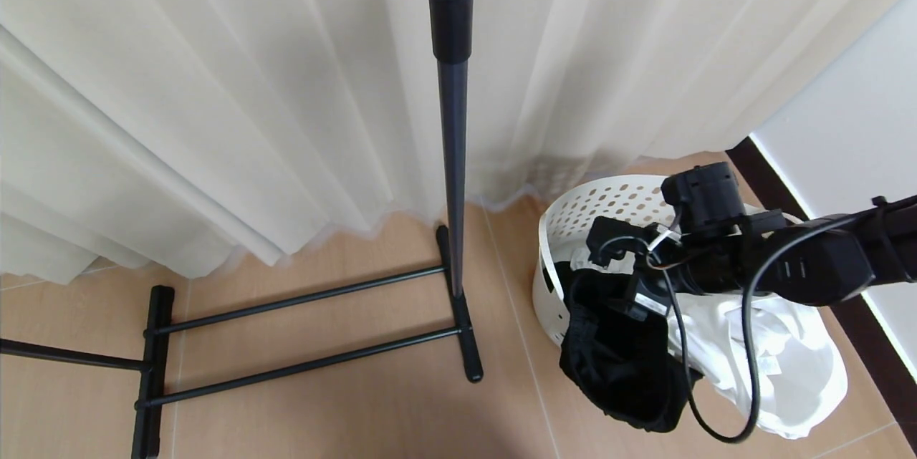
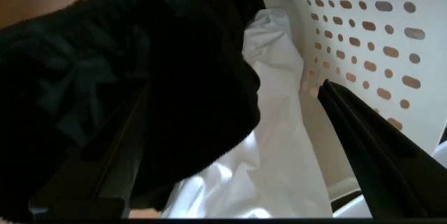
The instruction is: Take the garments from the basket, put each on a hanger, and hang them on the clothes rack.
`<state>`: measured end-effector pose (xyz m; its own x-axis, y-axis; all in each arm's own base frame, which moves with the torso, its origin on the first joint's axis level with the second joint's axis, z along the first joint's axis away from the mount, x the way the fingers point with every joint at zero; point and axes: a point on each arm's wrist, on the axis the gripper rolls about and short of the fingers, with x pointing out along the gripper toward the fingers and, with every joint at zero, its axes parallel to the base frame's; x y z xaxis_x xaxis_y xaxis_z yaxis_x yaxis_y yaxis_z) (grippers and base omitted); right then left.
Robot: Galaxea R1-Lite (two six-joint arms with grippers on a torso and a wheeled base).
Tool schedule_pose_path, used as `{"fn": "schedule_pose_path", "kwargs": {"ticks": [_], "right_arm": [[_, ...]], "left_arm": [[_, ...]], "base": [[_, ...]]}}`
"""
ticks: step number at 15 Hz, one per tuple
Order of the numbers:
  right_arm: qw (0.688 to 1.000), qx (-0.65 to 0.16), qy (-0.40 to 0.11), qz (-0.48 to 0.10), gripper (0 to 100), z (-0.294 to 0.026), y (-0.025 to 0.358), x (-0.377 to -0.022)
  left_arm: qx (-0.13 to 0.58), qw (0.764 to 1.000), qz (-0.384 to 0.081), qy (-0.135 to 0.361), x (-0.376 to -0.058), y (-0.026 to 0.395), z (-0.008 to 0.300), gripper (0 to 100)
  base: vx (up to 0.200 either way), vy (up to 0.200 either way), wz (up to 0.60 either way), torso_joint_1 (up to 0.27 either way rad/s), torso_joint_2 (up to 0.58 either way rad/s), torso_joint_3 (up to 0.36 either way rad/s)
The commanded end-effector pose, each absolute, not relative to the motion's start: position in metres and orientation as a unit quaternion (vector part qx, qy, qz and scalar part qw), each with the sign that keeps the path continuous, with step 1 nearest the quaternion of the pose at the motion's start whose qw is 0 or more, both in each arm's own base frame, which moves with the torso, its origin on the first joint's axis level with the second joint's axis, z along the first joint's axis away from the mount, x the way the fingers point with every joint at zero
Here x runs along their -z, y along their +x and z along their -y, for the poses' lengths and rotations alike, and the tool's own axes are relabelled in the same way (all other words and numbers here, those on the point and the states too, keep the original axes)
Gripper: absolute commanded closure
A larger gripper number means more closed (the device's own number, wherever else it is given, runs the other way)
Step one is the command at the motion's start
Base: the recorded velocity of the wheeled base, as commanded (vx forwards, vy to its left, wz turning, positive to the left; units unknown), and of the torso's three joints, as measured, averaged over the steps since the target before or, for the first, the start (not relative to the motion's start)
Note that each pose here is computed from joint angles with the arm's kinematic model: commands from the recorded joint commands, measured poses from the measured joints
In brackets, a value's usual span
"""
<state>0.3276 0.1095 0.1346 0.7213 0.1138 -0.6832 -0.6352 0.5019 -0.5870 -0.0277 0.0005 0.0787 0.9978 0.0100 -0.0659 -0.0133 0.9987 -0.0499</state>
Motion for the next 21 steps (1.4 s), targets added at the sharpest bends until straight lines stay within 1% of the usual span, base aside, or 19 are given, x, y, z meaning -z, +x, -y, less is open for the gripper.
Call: {"fn": "schedule_pose_path", "kwargs": {"ticks": [1, 3, 7, 9, 13, 14, 16, 17, 19, 21], "right_arm": [[0.809, -0.227, -0.445, -0.308, 0, -0.12, 0.362, -0.111], [0.81, -0.217, -0.449, -0.31, 0, -0.122, 0.371, -0.107], [0.815, -0.201, -0.442, -0.317, 0, -0.113, 0.391, -0.097], [0.819, -0.196, -0.439, -0.313, 0, -0.111, 0.394, -0.1], [0.829, -0.191, -0.419, -0.317, 0, -0.111, 0.403, -0.094], [0.832, -0.19, -0.411, -0.319, 100, -0.111, 0.403, -0.093], [0.837, -0.192, -0.399, -0.32, 100, -0.112, 0.401, -0.093], [0.846, -0.196, -0.38, -0.32, 100, -0.111, 0.395, -0.098], [0.867, -0.206, -0.329, -0.311, 100, -0.113, 0.369, -0.12], [0.89, -0.208, -0.277, -0.296, 100, -0.113, 0.329, -0.15]], "left_arm": [[-0.006, 0.999, -0.033, -0.025, -0.079, -0.028, -0.001, 0], [-0.005, 0.999, -0.033, -0.025, -0.079, -0.028, -0.001, 0], [-0.005, 0.999, -0.034, -0.024, -0.079, -0.028, -0.001, 0], [-0.005, 0.999, -0.033, -0.024, -0.079, -0.028, -0.001, 0], [-0.005, 0.999, -0.033, -0.025, -0.079, -0.028, -0.001, 0], [-0.005, 0.999, -0.033, -0.025, -0.079, -0.028, -0.001, 0], [-0.006, 0.999, -0.033, -0.025, -0.079, -0.028, -0.001, 0], [-0.006, 0.999, -0.033, -0.025, -0.079, -0.028, -0.001, 0], [-0.006, 0.999, -0.033, -0.025, -0.079, -0.028, -0.001, 0], [-0.005, 0.999, -0.033, -0.023, -0.079, -0.028, -0.001, 0]], "base": [[0.0, 0.0, 0.0, 0.0, 0.0, 0.0], [0.0, 0.0, 0.0, 0.0, 0.0, 0.0], [0.0, 0.0, 0.0, 0.0, 0.0, 0.0], [0.0, 0.0, 0.0, 0.0, 0.0, 0.0], [0.0, 0.0, 0.0, 0.0, 0.0, 0.0], [0.0, 0.0, 0.0, 0.0, 0.0, 0.0], [0.0, 0.0, 0.0, 0.0, 0.0, 0.0], [0.0, 0.0, 0.0, 0.0, 0.0, 0.0], [0.0, 0.0, 0.0, 0.0, 0.0, 0.0], [0.0, 0.0, 0.0, 0.0, 0.0, 0.0]]}}
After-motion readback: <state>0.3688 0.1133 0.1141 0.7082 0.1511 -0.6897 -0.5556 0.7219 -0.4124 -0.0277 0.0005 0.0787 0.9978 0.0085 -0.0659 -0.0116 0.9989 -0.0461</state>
